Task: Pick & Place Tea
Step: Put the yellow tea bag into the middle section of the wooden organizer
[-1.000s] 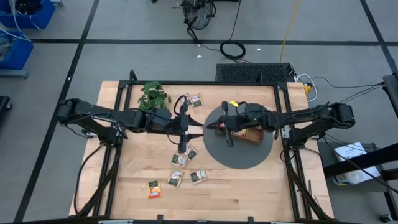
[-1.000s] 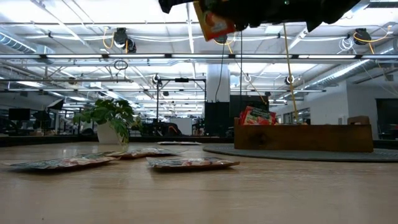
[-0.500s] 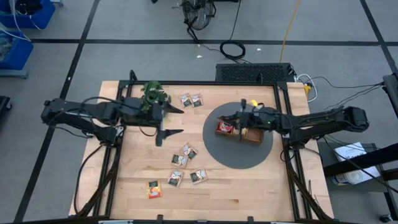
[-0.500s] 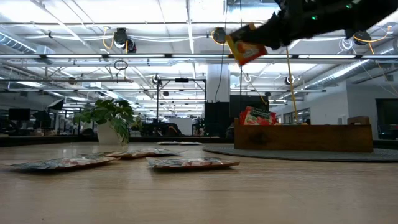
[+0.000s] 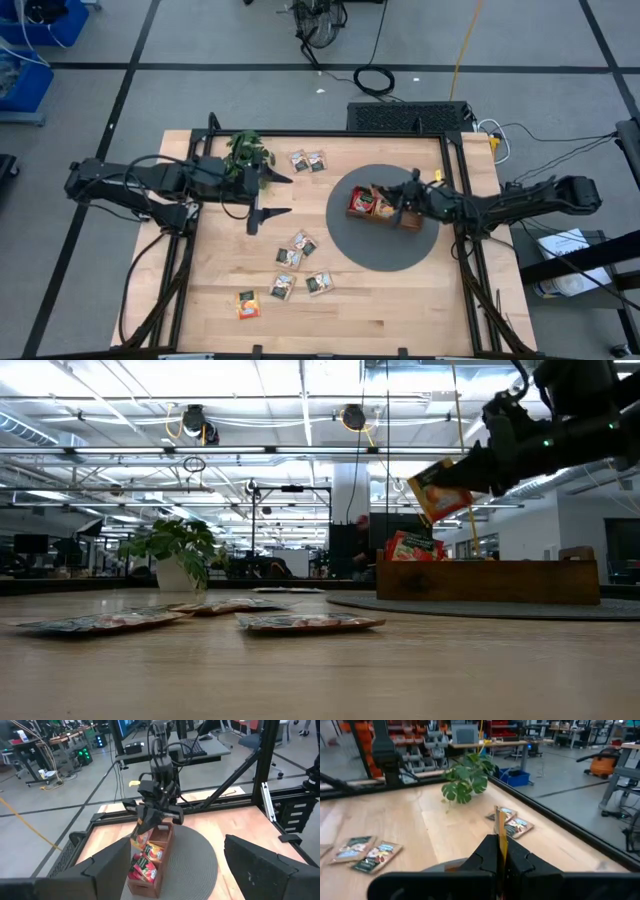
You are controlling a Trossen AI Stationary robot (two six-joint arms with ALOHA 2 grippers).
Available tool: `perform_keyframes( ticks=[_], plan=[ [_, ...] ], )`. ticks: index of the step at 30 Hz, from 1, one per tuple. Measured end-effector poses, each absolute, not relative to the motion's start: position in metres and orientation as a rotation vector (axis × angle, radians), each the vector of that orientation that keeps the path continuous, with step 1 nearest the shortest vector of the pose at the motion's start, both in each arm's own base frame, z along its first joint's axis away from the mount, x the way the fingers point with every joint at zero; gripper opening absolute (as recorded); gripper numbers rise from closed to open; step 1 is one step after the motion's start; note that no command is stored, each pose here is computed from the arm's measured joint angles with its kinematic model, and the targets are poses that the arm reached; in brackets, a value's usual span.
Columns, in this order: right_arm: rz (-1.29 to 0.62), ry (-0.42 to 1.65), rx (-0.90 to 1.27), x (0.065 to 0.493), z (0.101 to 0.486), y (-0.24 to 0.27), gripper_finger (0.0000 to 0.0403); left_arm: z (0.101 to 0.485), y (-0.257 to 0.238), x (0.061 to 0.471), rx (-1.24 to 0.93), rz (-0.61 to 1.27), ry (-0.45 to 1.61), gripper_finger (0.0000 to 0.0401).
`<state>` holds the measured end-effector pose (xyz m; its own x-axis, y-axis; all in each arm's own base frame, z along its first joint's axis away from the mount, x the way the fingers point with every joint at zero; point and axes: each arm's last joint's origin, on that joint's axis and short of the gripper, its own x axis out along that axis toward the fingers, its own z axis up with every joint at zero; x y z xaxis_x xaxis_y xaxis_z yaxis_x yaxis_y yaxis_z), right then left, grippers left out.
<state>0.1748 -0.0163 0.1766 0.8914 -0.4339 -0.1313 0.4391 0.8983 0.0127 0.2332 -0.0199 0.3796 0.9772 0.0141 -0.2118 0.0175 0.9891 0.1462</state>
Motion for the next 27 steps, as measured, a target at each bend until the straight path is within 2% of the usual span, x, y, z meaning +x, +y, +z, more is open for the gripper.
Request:
perform_keyframes(
  ticks=[10,20,27],
  plan=[
    [-0.464,0.125,0.105,0.158,0.151,-0.009,0.0,0.379,-0.02,0.233,0.145,0.001,0.219,0.0313],
    [-0.436,0.132,0.208,0.151,0.142,-0.001,0.0,0.379,-0.02,0.233,0.145,0.001,0.219,0.0313],
    [-0.483,0.212,0.235,0.15,0.131,-0.002,0.0,0.379,-0.02,0.233,0.148,0.001,0.219,0.0317]
  ],
)
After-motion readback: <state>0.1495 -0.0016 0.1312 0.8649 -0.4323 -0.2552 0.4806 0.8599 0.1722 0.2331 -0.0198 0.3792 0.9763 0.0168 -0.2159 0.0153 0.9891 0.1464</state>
